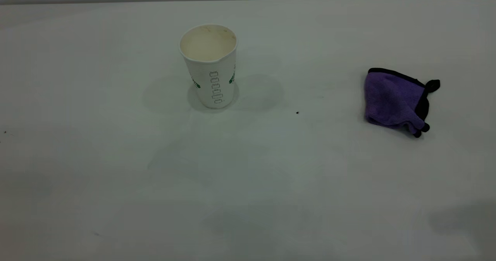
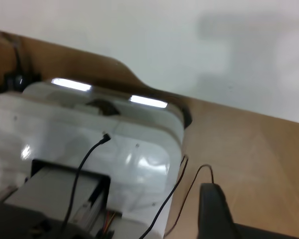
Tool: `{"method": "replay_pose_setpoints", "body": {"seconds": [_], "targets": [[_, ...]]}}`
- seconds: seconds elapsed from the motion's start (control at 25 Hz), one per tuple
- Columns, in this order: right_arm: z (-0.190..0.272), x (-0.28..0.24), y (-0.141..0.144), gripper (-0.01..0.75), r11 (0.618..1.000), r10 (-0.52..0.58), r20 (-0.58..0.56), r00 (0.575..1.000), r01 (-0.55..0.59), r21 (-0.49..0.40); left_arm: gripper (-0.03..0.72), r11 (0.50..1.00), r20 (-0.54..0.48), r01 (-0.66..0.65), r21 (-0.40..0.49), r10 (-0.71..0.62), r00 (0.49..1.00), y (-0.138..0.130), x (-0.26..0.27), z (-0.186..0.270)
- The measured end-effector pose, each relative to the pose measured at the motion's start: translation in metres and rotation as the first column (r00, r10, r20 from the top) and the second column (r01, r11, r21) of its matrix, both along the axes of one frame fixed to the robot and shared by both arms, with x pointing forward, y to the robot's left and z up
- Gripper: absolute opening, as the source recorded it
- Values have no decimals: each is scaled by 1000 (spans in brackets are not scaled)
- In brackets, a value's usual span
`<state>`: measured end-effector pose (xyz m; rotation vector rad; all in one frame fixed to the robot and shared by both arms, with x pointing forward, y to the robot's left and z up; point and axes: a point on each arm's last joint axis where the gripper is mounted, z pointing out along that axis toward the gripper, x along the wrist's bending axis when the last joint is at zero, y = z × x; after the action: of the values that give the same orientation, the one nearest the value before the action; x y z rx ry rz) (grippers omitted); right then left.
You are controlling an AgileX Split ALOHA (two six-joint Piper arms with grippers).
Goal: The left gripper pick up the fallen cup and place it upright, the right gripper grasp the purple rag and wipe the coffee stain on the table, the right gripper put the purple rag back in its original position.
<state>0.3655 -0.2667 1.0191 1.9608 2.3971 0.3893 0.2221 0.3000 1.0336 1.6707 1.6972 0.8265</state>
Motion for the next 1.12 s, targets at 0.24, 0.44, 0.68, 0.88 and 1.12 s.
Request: {"method": "replay_pose_setpoints", "body": {"seconds": [0.24,0.44,0.68,0.88,1.12], "targets": [[6,-49,-7,488,1000,-10,201,979,4,27,438,1000,0,0,0,0,1000,0,0,0],[15,-75,-13,488,994,-95,393,915,67,84,438,1000,0,0,0,0,1000,0,0,0],[17,-88,-19,488,994,-108,474,874,89,63,438,1000,0,0,0,0,1000,0,0,0],[18,-90,-19,488,994,-108,482,870,88,64,438,1000,0,0,0,0,1000,0,0,0],[18,-90,-19,488,994,-108,482,870,88,64,438,1000,0,0,0,0,1000,0,0,0]]}}
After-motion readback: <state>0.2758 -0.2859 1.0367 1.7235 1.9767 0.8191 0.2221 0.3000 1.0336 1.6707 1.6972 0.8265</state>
